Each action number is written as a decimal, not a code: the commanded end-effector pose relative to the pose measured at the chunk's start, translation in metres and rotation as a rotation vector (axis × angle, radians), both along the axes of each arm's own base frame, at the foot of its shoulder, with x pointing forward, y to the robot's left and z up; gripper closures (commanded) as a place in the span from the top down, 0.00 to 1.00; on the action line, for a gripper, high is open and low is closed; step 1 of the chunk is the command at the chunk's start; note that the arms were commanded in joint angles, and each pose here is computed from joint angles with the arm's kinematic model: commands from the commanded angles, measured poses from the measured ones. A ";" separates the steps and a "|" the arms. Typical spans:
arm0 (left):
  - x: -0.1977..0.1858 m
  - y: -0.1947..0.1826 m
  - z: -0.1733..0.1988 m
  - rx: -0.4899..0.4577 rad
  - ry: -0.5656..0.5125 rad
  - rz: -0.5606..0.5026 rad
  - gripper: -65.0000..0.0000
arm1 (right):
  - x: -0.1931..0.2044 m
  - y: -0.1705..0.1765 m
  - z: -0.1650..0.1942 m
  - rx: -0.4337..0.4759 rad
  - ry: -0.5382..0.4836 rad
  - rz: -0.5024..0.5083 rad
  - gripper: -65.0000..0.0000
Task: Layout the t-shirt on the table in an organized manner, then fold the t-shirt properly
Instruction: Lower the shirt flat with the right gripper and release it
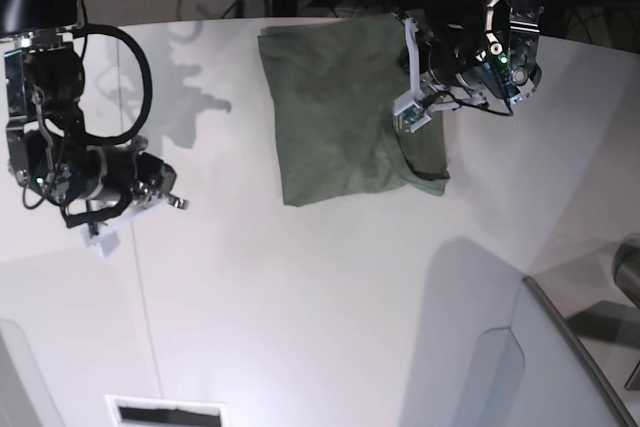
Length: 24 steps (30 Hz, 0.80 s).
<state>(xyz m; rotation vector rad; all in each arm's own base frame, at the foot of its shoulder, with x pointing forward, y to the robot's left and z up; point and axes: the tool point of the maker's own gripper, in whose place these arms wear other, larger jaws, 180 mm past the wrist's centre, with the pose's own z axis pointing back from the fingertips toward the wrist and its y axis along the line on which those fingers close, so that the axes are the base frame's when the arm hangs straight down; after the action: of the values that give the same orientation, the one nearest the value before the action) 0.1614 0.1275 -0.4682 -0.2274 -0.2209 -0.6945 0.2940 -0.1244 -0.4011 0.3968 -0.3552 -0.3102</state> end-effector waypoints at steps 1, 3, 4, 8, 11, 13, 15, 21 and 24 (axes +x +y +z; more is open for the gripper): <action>0.004 0.003 0.001 -0.010 -0.019 0.001 0.00 | 0.011 -0.002 0.012 -0.001 -0.045 -0.001 0.00; -0.005 0.003 -0.008 -0.036 -0.005 0.007 0.00 | 0.010 0.000 0.011 -0.001 -0.045 0.008 0.00; -0.010 0.005 -0.012 -0.041 0.002 0.012 0.00 | 0.010 0.001 0.011 -0.002 -0.044 0.013 0.00; -0.017 0.007 -0.018 -0.049 0.020 0.020 0.00 | 0.004 0.023 0.009 -0.006 -0.036 0.101 0.00; -0.022 0.009 -0.019 -0.047 0.027 0.029 0.00 | 0.002 0.066 0.017 -0.021 -0.067 0.269 0.00; -0.022 0.009 -0.019 -0.047 0.027 0.029 0.00 | -0.001 0.100 0.024 -0.029 -0.091 0.397 0.00; -0.023 0.007 -0.019 -0.049 0.031 0.022 0.00 | -0.001 0.129 0.031 -0.031 -0.119 0.494 0.00; -0.028 0.007 -0.022 -0.049 0.043 0.024 0.00 | 0.017 0.168 0.011 -0.033 -0.059 0.546 0.00; -0.029 0.007 -0.022 -0.050 0.045 0.023 0.00 | 0.024 0.179 -0.006 -0.019 -0.109 0.620 0.00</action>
<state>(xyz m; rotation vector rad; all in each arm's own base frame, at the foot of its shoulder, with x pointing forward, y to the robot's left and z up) 0.1429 0.1280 -0.4856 -0.3086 -0.2462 -0.6487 0.3043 0.0475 -0.4224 0.4675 -0.2806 0.3173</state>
